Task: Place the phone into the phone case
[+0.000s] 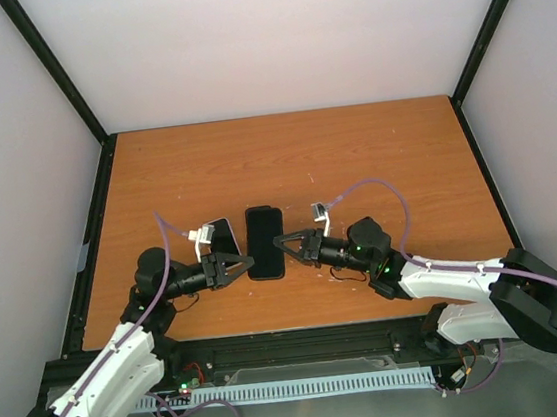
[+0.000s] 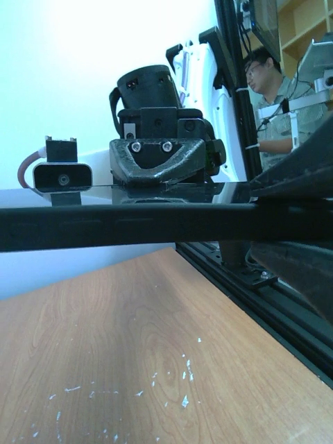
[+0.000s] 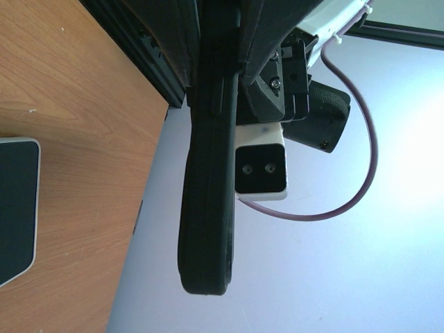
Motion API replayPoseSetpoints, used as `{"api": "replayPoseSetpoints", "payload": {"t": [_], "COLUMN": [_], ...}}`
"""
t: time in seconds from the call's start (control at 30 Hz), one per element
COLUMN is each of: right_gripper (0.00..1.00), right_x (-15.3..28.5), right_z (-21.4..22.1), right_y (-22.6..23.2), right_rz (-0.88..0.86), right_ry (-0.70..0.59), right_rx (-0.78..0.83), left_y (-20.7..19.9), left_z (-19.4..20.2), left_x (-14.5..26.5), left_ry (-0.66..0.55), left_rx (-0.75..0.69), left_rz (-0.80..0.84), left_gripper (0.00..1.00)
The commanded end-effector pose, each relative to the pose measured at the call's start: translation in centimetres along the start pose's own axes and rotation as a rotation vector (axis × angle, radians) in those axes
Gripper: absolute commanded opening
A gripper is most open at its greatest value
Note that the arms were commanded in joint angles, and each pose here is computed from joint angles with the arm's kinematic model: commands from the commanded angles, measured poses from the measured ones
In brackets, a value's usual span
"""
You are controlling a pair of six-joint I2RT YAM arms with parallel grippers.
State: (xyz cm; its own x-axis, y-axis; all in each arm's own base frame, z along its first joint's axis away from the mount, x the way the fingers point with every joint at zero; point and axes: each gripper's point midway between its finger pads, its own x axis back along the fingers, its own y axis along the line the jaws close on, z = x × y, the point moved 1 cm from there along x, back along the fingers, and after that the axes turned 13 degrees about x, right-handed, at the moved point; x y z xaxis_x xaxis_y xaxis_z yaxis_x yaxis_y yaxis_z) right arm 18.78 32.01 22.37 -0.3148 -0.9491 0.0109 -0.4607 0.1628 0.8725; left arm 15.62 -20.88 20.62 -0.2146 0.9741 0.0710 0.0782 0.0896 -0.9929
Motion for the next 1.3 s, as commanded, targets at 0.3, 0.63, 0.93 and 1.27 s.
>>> {"api": "replayPoseSetpoints", "payload": {"t": [0.3,0.63,0.93,1.27], "right_gripper": [0.39,0.55,0.17,0.03], "right_x": [-0.7,0.3,0.9,0.8], "right_z": [0.3,3.9,3.6,2.1], "right_y": [0.7,0.1,0.5,1.0], "right_rz": [-0.036,-0.069,-0.087,-0.103], "right_ry": [0.057,0.178,0.139,0.060], "right_rx": [0.040,0.002,-0.007,-0.014], "left_y": [-2.6,-4.5,-2.7,-2.4], "left_z": [-0.2,-2.4,-3.3,-3.1], "left_x": [0.0,-0.2,-0.7,-0.7], "left_ry": [-0.004,-0.099,-0.118,-0.108], "left_rx": [-0.076,-0.132,-0.096,-0.087], "left_rz": [0.087,0.129,0.075,0.057], "left_gripper": [0.00,0.00,0.00,0.27]}}
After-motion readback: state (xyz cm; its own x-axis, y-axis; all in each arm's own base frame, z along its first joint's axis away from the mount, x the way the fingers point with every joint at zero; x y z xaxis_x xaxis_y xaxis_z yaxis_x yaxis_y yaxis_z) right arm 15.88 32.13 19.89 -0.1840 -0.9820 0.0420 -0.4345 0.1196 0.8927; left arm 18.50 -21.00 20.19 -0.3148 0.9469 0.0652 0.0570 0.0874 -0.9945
